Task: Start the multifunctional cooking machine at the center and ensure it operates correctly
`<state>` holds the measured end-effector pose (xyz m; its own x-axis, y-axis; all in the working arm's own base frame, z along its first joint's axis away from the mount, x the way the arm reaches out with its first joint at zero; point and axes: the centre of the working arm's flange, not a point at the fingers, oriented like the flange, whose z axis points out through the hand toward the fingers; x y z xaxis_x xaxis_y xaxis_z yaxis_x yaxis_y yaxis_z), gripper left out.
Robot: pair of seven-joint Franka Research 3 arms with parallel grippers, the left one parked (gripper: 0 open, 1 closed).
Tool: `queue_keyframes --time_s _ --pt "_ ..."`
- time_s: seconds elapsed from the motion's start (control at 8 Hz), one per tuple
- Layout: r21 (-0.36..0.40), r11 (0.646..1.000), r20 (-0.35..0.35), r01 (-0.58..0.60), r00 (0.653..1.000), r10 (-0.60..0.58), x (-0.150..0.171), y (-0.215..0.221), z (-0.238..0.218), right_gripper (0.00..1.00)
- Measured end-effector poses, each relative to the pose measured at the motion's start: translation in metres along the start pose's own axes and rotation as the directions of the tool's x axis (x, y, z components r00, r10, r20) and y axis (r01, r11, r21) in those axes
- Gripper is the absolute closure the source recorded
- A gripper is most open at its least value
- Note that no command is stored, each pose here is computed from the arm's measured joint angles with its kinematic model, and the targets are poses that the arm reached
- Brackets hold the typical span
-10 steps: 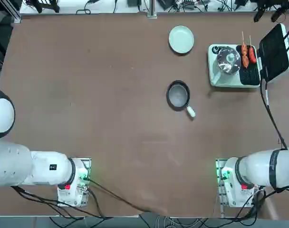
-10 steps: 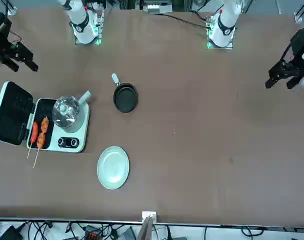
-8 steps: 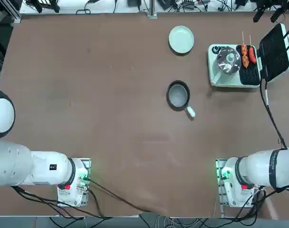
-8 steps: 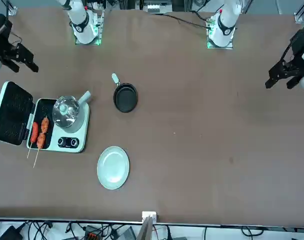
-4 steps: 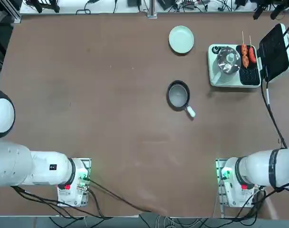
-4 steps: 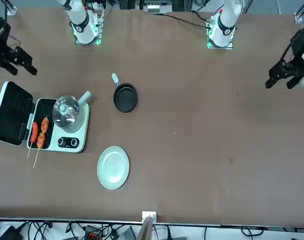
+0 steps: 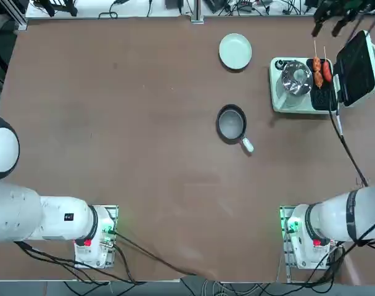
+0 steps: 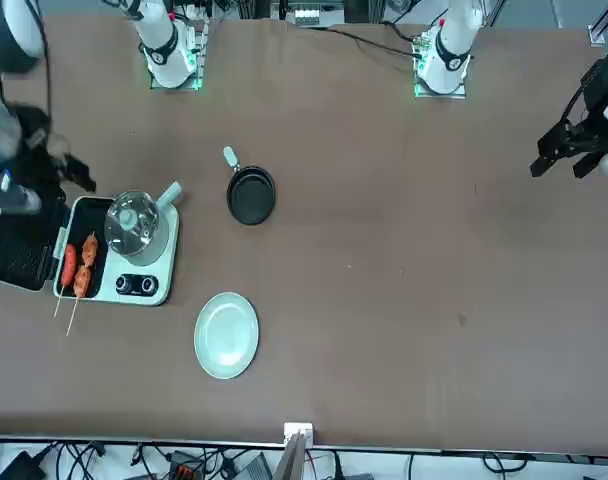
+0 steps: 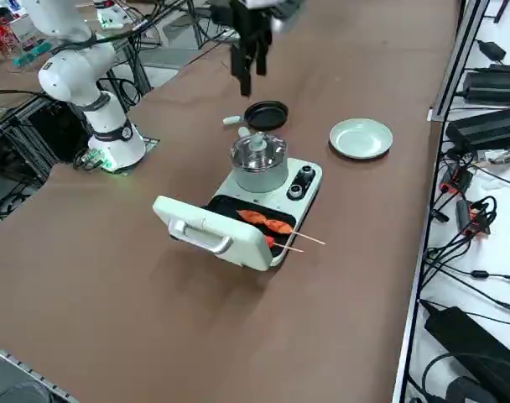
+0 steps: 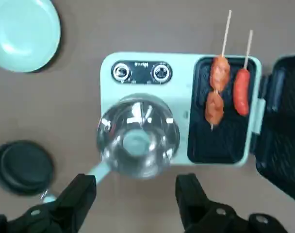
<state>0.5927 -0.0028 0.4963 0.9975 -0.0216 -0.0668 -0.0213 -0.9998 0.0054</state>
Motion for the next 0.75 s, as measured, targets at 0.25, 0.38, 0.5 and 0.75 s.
queue_keyframes --time_s 0.25,0.38,0.5,0.75 --pt "-0.015 0.999 -0.022 -0.039 0.999 0.039 0.039 -0.013 0.065 0.00" --pt "-0.019 0.997 -0.036 -0.071 0.997 0.070 0.051 -0.021 0.090 0.00" --pt "-0.022 0.995 -0.051 -0.098 0.994 0.097 0.060 -0.033 0.110 0.00" --pt "-0.024 0.993 -0.075 -0.120 0.990 0.118 0.072 -0.052 0.141 0.01"
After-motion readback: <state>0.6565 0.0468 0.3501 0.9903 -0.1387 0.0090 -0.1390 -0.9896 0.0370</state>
